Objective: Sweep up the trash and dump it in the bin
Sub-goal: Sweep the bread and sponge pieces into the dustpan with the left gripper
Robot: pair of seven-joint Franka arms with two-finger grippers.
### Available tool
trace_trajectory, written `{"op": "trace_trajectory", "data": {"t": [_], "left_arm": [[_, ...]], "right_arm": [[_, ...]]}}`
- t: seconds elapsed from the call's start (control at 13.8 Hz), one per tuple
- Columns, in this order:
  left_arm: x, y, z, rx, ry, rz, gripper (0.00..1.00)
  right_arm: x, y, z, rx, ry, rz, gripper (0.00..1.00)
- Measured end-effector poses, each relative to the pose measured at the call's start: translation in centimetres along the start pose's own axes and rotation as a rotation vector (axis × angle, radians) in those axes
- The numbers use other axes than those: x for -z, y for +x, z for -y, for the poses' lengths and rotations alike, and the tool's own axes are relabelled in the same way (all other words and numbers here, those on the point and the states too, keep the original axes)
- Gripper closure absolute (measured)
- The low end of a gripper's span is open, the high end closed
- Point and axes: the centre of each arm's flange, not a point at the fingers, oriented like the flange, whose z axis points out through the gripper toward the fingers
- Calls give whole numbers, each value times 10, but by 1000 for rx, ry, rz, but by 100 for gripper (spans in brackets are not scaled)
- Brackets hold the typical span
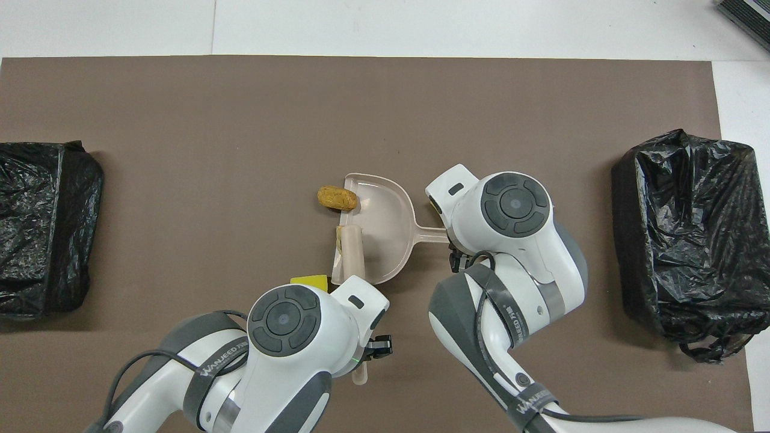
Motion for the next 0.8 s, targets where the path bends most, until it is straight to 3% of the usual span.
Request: {"op": "trace_trajectory", "data": {"t": [0.29, 0.8], "left_arm": [[26, -40, 36, 35, 115, 158, 73], [2, -63, 67, 452, 190, 152, 73]], "right_arm": [[-1, -2, 0, -2, 6, 5, 67], [-2, -3, 1, 18, 11, 8, 67]]}}
